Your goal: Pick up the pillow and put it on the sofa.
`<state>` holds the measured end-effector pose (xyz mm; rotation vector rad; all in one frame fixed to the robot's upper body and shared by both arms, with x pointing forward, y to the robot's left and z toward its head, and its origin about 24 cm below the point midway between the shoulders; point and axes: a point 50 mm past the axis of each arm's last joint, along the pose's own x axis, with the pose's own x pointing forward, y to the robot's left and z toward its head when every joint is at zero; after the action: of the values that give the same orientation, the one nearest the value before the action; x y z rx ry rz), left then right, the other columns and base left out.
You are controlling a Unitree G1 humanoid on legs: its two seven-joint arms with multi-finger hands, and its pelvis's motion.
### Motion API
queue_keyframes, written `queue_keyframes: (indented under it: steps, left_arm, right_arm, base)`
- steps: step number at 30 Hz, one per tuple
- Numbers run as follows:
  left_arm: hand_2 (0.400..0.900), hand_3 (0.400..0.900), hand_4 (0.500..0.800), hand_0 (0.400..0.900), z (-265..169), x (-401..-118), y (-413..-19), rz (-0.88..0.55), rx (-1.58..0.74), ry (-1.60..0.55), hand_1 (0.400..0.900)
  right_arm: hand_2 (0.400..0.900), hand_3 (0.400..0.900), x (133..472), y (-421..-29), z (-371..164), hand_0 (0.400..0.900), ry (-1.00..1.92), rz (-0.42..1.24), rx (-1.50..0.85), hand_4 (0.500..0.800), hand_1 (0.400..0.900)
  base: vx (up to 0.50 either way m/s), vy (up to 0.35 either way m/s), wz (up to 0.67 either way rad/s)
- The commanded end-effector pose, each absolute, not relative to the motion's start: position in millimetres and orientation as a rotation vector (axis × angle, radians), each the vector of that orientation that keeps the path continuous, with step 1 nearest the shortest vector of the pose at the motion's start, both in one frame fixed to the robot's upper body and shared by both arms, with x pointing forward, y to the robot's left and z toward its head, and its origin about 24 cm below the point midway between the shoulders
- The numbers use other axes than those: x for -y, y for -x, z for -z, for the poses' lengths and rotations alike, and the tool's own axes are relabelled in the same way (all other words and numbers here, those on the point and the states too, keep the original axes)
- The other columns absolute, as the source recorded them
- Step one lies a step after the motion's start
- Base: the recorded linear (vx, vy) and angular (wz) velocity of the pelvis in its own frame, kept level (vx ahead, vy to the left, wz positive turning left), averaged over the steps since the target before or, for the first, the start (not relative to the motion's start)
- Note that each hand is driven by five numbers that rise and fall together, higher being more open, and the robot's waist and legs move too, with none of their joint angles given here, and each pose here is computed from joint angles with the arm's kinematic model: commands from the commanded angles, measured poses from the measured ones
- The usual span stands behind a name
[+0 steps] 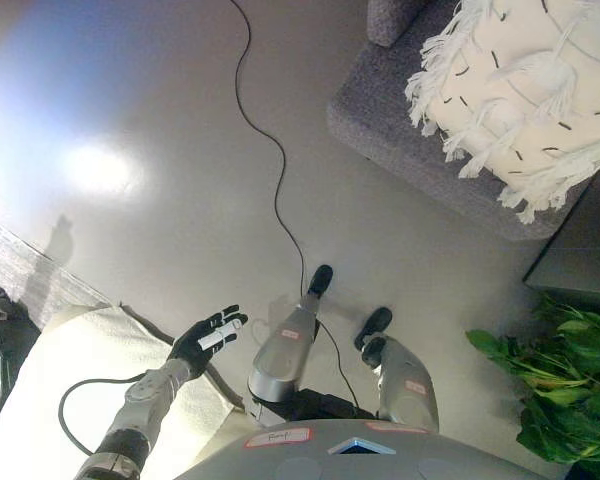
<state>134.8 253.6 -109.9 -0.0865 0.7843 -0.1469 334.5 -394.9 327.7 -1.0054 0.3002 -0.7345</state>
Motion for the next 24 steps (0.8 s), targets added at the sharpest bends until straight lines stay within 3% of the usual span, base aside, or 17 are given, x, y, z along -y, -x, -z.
queue_keyframes:
  steps: [1, 20, 24]
  left_arm:
    - [0.9, 0.9, 0.8, 0.9, 115.1, -270.7, -102.2, 0.122, -0.882, 0.068, 0.9]
    - [0.9, 0.9, 0.8, 0.9, 145.6, -274.3, -48.3, -0.005, -1.17, 0.034, 0.9]
    - [0.9, 0.9, 0.8, 0.9, 147.9, -275.7, -46.6, -0.03, -1.2, 0.021, 0.9]
  right_arm:
    - [0.9, 0.9, 399.6, -306.3, -390.6, 0.9, 1.144, 0.965, -0.155, 0.8, 0.9]
    - [0.9, 0.9, 434.5, -274.0, -383.2, 0.9, 1.001, 0.949, -0.377, 0.8, 0.9]
    - [0.9, 0.9, 435.4, -279.6, -368.2, 0.9, 0.931, 0.835, -0.396, 0.8, 0.9]
  base:
    - [0.034, 0.007, -0.07]
    - [0.104, 0.009, -0.11]
    - [0.019, 0.018, -0.19]
